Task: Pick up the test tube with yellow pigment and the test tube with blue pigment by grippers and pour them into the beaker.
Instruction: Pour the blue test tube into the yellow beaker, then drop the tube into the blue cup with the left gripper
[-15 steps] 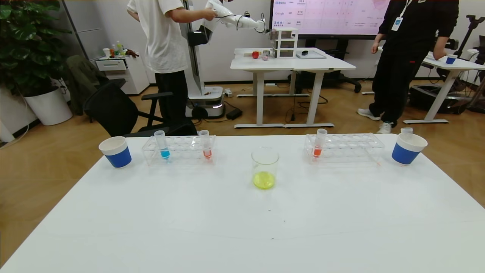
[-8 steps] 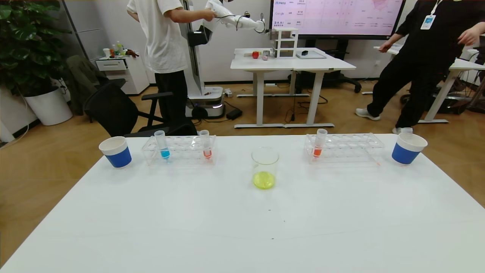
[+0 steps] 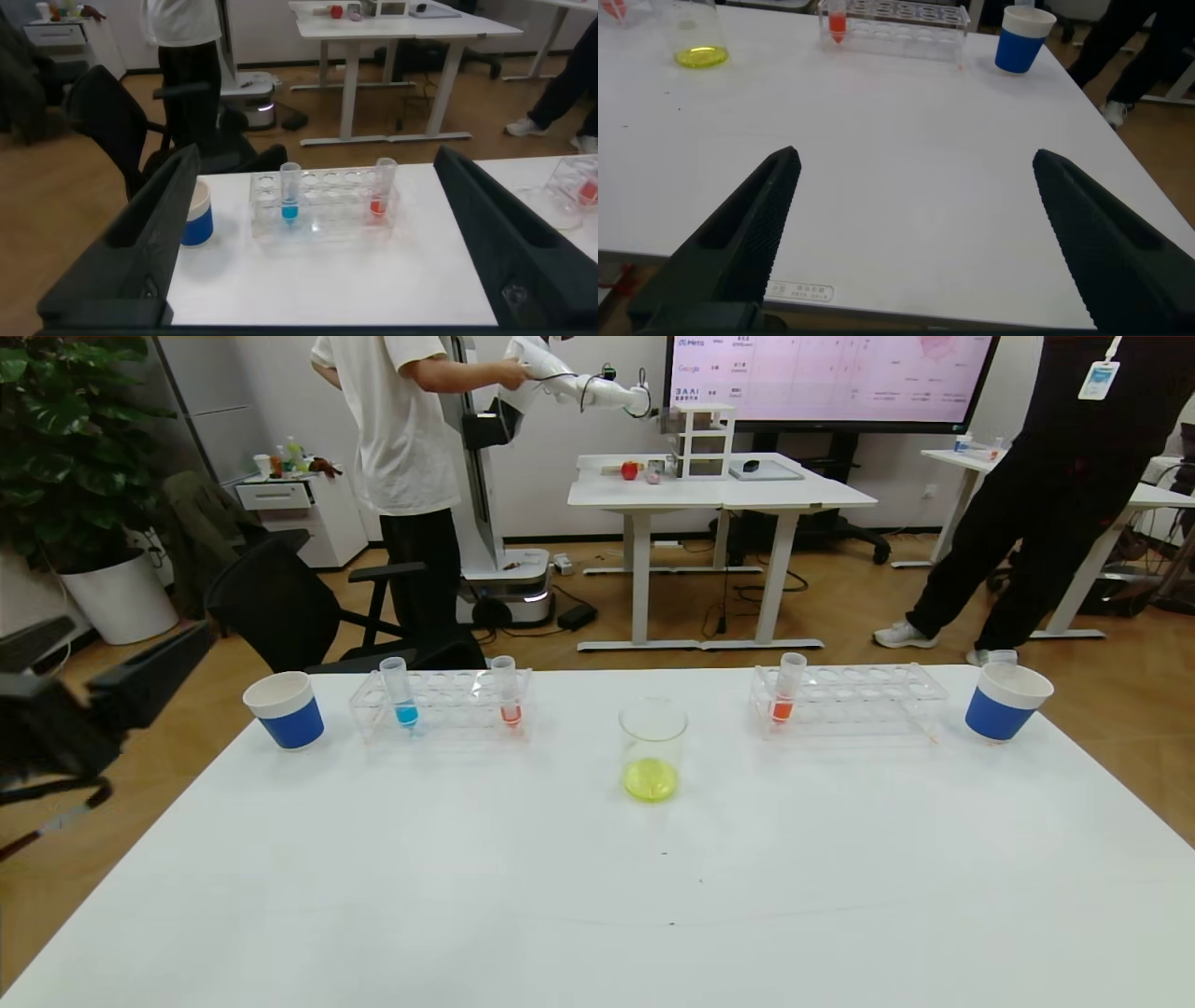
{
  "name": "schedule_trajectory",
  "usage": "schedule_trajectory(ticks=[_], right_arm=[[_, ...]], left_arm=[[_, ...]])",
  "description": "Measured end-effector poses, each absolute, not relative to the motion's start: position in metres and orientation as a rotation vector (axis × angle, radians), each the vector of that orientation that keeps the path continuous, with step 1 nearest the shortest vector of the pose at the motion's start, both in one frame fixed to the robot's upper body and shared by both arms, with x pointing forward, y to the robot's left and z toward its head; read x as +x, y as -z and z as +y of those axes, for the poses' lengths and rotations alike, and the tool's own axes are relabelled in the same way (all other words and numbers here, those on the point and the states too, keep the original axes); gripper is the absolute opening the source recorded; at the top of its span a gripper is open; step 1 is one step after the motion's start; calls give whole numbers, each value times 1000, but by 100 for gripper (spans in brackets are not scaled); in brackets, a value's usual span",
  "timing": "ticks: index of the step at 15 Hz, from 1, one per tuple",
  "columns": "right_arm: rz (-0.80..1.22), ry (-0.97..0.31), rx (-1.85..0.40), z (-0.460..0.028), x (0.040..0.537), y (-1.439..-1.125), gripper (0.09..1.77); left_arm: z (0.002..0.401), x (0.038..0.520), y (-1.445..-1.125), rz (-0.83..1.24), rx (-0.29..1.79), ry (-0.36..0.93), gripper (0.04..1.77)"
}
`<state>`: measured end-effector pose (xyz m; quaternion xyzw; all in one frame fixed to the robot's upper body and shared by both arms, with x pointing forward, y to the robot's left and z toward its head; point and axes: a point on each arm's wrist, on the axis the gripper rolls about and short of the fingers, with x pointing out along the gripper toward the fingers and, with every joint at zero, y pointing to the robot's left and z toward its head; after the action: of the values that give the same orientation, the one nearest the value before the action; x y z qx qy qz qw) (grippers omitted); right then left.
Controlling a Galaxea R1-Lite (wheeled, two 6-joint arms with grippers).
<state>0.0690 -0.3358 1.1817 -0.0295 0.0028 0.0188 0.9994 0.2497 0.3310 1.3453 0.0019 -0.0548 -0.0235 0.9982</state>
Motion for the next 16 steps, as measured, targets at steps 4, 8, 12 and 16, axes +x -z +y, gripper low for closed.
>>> schedule_trajectory(ticks=[4,8,12,16], right_arm=[[6,-38,-59,-336,69,-1182,174],[6,-38,-59,-336,69,-1182,174],[6,-37,-59,-336,69,-1182,174],[6,-38,-59,-336,69,-1182,174]], left_arm=[[331,339,-1309,-112,-5,41,174],[332,403,-1252,-58,-2,29,174],[333,440,-1206,-34,2,22,174],[333,457,-1181,10,2,18,174]])
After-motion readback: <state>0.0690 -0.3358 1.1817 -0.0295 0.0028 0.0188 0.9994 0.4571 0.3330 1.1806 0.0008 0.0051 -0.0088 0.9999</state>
